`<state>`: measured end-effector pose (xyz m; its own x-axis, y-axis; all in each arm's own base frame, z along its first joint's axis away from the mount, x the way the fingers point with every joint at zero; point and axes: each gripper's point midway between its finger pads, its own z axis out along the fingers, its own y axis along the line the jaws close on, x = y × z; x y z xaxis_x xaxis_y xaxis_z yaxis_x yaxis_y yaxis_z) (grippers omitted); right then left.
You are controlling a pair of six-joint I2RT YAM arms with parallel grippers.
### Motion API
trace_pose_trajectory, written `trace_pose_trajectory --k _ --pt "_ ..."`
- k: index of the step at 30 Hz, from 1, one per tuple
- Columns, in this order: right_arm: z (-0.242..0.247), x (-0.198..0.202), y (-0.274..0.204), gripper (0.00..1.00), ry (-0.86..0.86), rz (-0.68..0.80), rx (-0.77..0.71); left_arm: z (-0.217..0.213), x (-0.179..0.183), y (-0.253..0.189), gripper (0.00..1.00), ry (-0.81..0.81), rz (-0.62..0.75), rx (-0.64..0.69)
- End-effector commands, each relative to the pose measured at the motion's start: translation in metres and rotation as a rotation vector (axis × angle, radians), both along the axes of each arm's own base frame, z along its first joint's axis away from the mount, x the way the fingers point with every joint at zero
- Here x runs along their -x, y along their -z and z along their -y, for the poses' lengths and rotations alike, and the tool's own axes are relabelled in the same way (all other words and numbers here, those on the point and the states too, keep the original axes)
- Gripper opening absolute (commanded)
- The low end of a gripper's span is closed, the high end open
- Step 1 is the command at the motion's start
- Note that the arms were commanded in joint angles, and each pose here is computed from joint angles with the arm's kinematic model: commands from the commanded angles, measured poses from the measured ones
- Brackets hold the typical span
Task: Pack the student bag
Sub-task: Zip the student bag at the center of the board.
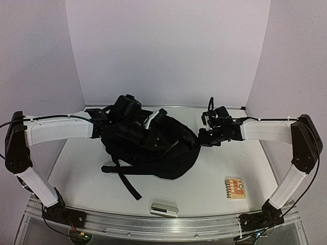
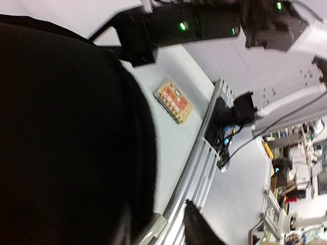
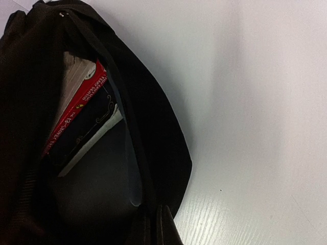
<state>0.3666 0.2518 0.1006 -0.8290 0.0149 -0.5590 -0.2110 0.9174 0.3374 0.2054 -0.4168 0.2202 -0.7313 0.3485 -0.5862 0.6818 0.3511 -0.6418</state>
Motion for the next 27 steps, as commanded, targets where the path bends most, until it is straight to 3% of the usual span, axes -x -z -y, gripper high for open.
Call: trace_pose_trajectory --k 1,6,9,12,19,23,27 --pt "0.002 -0.01 -0.033 0.07 0.05 0.085 -0.038 0.023 0.04 -0.003 0.54 0.163 -0.028 0.001" --pt "0.01 -0.013 -0.06 0.28 0.086 0.14 -0.04 0.017 0.052 -0.023 0.71 0.162 -0.039 0.041" --pt "0.013 -0.012 -0.086 0.38 0.087 0.189 -0.053 -0.009 0.018 -0.02 0.8 -0.058 -0.004 -0.031" --pt "0.004 -0.012 -0.107 0.42 0.045 0.208 -0.095 -0.053 -0.026 -0.011 0.81 -0.312 -0.1 -0.07" --pt "-0.04 -0.019 -0.111 0.32 -0.097 0.14 -0.198 -0.165 -0.092 0.008 0.86 -0.731 -0.217 -0.036" --pt "-0.056 -0.034 -0.101 0.31 -0.117 0.125 -0.199 -0.215 -0.11 0.021 0.88 -0.887 -0.262 -0.049" --pt "-0.067 -0.053 -0.085 0.29 -0.108 0.117 -0.175 -0.238 -0.111 0.038 0.88 -0.967 -0.289 -0.098"
